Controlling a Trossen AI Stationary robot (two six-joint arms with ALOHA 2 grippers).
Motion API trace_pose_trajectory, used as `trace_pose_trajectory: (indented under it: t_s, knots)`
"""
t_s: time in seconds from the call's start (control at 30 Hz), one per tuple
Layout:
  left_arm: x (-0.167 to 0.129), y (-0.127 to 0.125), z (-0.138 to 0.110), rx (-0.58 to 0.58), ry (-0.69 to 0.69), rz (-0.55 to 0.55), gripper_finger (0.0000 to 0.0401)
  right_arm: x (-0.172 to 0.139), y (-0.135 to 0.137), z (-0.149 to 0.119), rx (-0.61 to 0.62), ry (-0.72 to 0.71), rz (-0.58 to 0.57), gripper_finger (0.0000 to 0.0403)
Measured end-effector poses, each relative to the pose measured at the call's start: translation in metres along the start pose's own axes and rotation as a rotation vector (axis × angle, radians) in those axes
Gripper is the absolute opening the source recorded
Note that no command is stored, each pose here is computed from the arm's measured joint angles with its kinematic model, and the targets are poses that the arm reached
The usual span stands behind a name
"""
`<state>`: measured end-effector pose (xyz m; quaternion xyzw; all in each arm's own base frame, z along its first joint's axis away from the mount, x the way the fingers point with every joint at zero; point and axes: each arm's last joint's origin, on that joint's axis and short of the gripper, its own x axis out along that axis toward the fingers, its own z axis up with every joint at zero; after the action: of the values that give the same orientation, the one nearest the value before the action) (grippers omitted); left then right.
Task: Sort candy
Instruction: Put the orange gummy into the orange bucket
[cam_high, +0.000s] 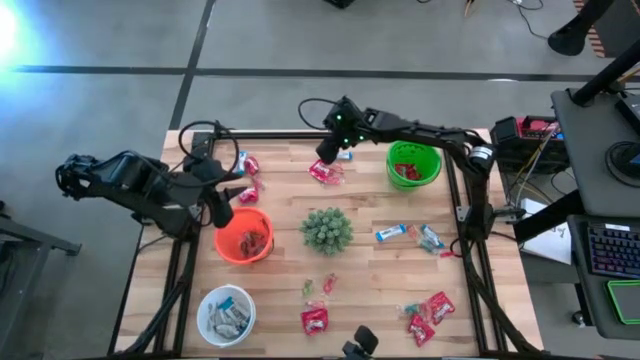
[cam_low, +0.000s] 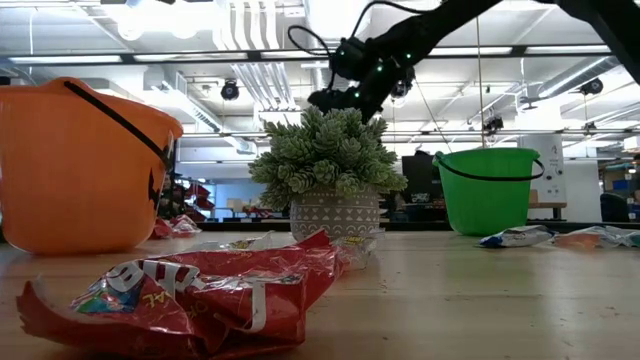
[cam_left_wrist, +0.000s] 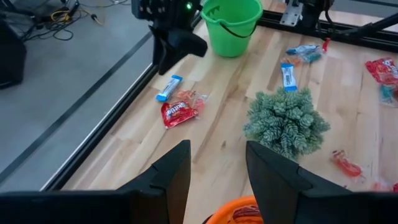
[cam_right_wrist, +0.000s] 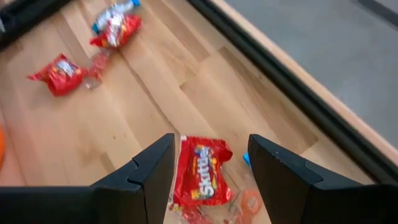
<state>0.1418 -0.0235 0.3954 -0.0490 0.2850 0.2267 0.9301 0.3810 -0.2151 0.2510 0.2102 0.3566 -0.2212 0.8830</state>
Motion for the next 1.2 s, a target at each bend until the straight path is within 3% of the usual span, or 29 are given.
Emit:
trace_pose_trajectory:
  t_s: [0.9,1.2]
  knots:
    - [0.002,0.000,0.003,-0.023,-0.014,0.003,0.0137,0.039,-0.009,-0.032,0.229,0.223,-0.076,0.0208]
    - [0.002,0.000,0.003,-0.015,-0.014,0.001,0.0137,0.053,-0.010,-0.050,0.251,0.343,-0.118,0.0208]
